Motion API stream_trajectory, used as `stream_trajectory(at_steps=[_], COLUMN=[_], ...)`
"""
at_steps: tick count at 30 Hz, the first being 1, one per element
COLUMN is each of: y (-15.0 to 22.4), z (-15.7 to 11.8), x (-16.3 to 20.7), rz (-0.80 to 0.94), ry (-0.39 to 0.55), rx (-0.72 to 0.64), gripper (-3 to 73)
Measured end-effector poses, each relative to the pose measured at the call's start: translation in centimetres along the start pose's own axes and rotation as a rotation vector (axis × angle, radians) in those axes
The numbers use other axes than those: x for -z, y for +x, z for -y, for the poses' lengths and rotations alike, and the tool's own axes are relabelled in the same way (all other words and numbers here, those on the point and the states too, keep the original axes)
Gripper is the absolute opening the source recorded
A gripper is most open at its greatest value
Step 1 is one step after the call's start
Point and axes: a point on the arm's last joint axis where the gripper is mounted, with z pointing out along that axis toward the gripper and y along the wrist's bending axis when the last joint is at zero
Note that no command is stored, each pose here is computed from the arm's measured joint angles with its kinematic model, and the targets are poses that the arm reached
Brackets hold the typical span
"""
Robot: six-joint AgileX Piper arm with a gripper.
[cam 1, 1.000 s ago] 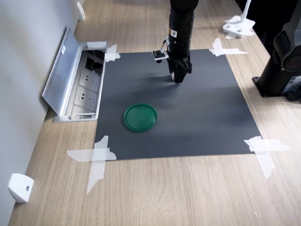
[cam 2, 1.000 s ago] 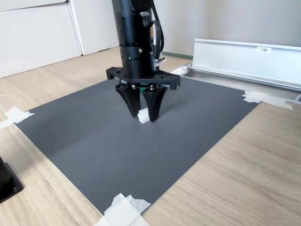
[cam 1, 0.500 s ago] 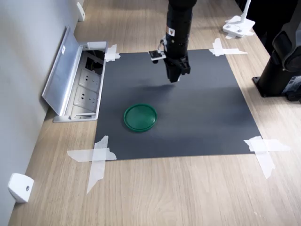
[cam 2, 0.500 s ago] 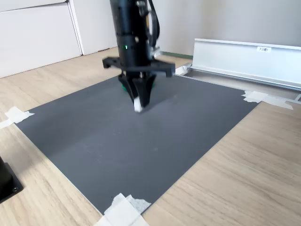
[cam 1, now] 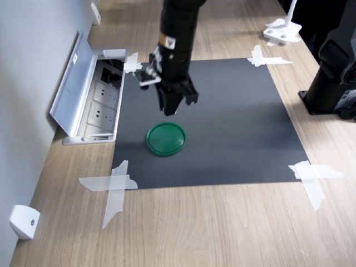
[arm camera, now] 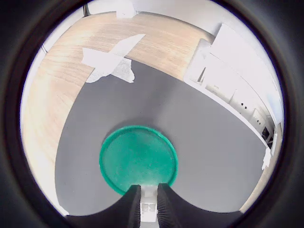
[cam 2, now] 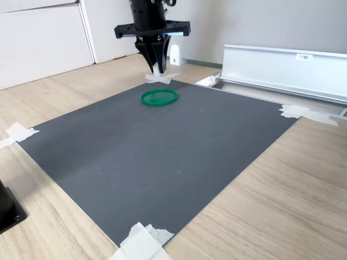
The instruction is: Grasp a white terminal and put it on the green lid.
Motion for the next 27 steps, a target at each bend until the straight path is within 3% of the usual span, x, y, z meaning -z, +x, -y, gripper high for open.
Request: stream_trajectory(at_steps=[6,12,16,21,27], y=[-0.1,-0.3,-0.3,-0.4,-0.7], z=[0.1,0.2,0.2,0.2,0.2], x=[-3.1,-3.4,-3.4,-3.4,-3.4], rz=[-0.063,-0.05,-0.045,-0.037,-0.008], ry=[-0.019,-0.015,-0.021,-0.023,-0.013], rx=[-0.005,0.012,0.032,0.056,0.049], gripper=[9.0,9.1,13.9,30.7,58.9])
